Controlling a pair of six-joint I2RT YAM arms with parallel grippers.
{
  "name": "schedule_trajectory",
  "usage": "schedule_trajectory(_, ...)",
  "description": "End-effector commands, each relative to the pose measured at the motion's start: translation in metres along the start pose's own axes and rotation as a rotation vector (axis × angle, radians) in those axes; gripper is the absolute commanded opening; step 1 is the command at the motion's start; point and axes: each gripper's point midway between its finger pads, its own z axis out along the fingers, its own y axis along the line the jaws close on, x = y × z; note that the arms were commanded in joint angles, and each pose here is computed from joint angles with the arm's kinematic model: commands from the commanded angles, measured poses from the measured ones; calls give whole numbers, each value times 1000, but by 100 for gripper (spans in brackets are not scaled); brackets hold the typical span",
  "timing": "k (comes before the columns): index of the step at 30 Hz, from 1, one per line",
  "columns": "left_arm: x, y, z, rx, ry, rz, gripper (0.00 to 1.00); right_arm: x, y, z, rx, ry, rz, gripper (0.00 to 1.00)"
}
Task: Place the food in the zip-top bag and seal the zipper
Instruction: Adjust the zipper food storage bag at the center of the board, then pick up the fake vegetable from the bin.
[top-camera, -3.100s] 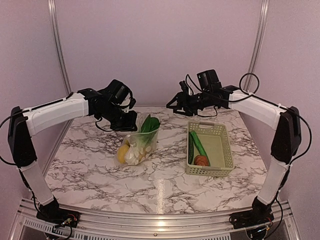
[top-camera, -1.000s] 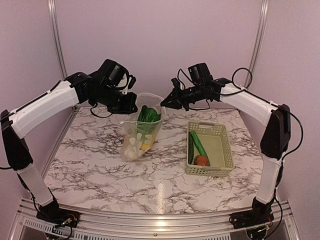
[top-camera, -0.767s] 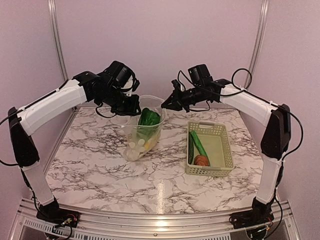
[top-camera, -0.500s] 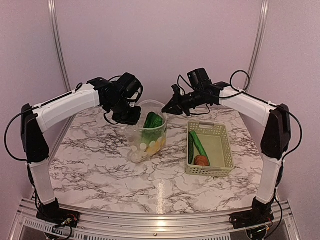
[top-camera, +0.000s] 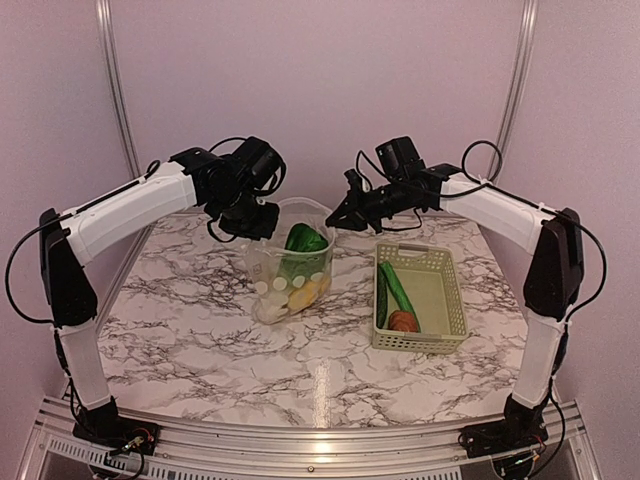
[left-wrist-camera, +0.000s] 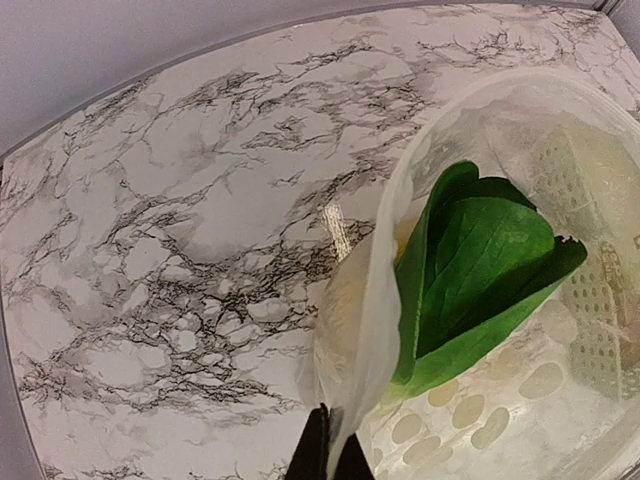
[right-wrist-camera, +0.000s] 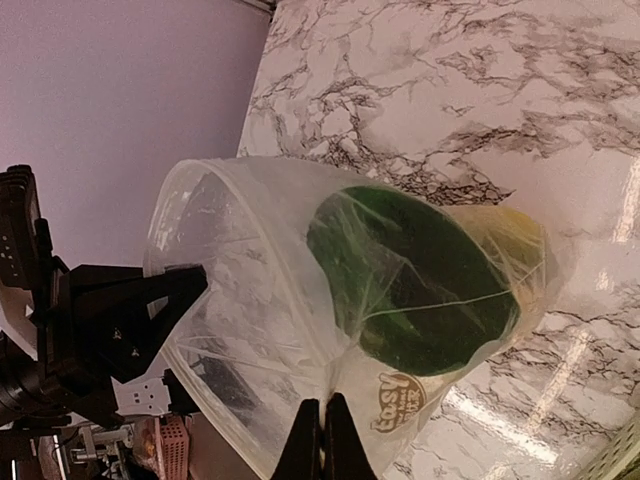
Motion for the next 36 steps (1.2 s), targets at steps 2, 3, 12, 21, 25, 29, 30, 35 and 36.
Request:
schedule_trajectory(2, -12, -13, -6, 68, -37, -9, 0, 1, 2, -14, 22, -13, -35, 0)
schedule_trajectory(3, -12, -15, -6, 78, -37, -7, 0, 2, 1, -14, 27, -12, -38, 0)
schedule_trajectory(12, -10, -16, -11, 101, -42, 2, 0, -22, -11, -60, 151, -103, -125, 39)
schedule_trajectory(21, -3, -14, -9, 101, -25, -3, 0, -80, -29, -153, 567, -421, -414, 97)
schedule_trajectory(25, -5, -15, -10, 121, -24, -20, 0, -81, -112, -178, 563, -559, -290, 94)
schedule_trajectory(29, -8, -16, -15, 135, -33, -29, 0, -68, -137, -184, 579, -580, -317, 71)
schedule_trajectory(30, -7, -16, -15, 137, -33, -30, 0, -64, -146, -179, 598, -547, -319, 67)
schedule_trajectory(35, -5, -17, -16, 151, -25, -36, 0, -39, -196, -143, 678, -318, -272, 55)
schedule_trajectory(36, -5, -18, -16, 154, -25, -36, 0, -34, -205, -136, 687, -274, -252, 53)
